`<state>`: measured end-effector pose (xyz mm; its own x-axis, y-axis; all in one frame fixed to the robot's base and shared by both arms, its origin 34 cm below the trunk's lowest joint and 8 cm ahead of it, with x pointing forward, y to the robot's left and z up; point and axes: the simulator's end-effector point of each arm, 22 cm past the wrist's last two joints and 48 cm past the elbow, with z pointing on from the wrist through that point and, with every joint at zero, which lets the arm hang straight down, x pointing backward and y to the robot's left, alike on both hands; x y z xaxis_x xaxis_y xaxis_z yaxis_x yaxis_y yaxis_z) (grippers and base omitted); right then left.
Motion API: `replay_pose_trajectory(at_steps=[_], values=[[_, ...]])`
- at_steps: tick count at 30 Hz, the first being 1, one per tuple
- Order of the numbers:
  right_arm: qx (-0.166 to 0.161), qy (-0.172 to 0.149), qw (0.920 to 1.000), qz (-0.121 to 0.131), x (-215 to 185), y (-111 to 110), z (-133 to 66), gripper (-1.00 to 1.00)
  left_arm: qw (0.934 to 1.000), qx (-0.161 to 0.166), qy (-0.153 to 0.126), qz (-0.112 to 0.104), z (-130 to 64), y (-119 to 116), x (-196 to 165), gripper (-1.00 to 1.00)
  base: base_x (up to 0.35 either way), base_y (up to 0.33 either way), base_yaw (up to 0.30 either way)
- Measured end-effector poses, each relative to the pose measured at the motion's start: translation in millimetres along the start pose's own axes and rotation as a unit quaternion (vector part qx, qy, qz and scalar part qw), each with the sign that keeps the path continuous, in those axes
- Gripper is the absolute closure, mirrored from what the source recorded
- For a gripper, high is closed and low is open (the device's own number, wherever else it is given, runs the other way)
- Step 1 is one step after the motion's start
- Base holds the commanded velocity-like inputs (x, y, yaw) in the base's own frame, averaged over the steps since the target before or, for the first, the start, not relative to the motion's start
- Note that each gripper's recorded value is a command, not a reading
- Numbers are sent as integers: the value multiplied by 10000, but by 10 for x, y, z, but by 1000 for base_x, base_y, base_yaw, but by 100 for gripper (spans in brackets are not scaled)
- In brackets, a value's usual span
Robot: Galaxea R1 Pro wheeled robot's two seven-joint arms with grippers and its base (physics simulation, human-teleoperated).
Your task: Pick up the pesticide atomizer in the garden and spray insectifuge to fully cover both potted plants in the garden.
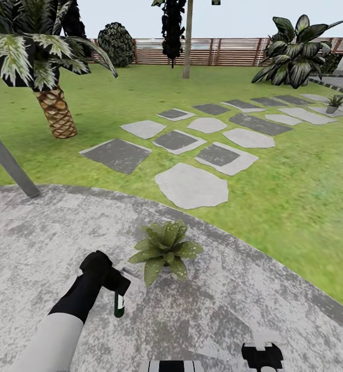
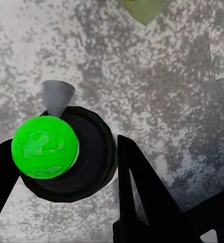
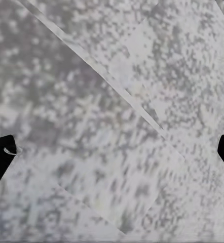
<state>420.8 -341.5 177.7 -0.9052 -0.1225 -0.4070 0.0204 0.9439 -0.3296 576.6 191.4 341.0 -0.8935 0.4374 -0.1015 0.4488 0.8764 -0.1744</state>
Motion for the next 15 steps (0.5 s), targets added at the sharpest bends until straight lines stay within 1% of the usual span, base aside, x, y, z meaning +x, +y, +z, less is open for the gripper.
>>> replay_pose_trajectory(at_steps=[1, 2, 3, 4, 6, 7, 9, 10, 13, 15], values=[[3, -1, 10000, -2, 0, -4, 0, -100, 9998, 163, -60, 51, -60, -56, -87, 100, 0, 119, -2], [5, -1, 10000, -3, 0, -6, 1, -100, 9996, 235, -91, 125, -114, -79, -160, 100, 0, 49, -1], [10, -2, 10000, -3, -1, -9, 1, -100, 9990, 325, -69, 308, -217, -98, -255, 100, 0, 25, 0], [12, -1, 10000, -4, 0, -10, 1, -100, 9983, 409, -10, 418, -278, -115, -281, 100, 0, 16, 0], [14, -2, 10000, -4, -1, -11, 1, -100, 9970, 555, 96, 530, -348, -159, -285, 100, 0, 8, 0], [14, -3, 10000, -4, -2, -11, 2, -100, 9961, 622, 194, 591, -387, -179, -272, 100, 0, 3, 0], [8, -2, 10000, -5, -1, -8, 1, -100, 9950, 657, 371, 651, -417, -192, -218, 100, 0, 1, 0], [9, -5, 10000, -4, -3, -9, 2, -100, 9948, 658, 416, 661, -421, -195, -204, 100, 0, 0, 0], [6, -6, 10000, 4, -6, -3, 1, -100, 9947, 650, 455, 660, -427, -193, -191, 100, 0, 0, -16], [6, -5, 10000, 9, -6, -1, 0, -100, 9948, 637, 455, 653, -433, -181, -192, 100, 0, 0, -165]])
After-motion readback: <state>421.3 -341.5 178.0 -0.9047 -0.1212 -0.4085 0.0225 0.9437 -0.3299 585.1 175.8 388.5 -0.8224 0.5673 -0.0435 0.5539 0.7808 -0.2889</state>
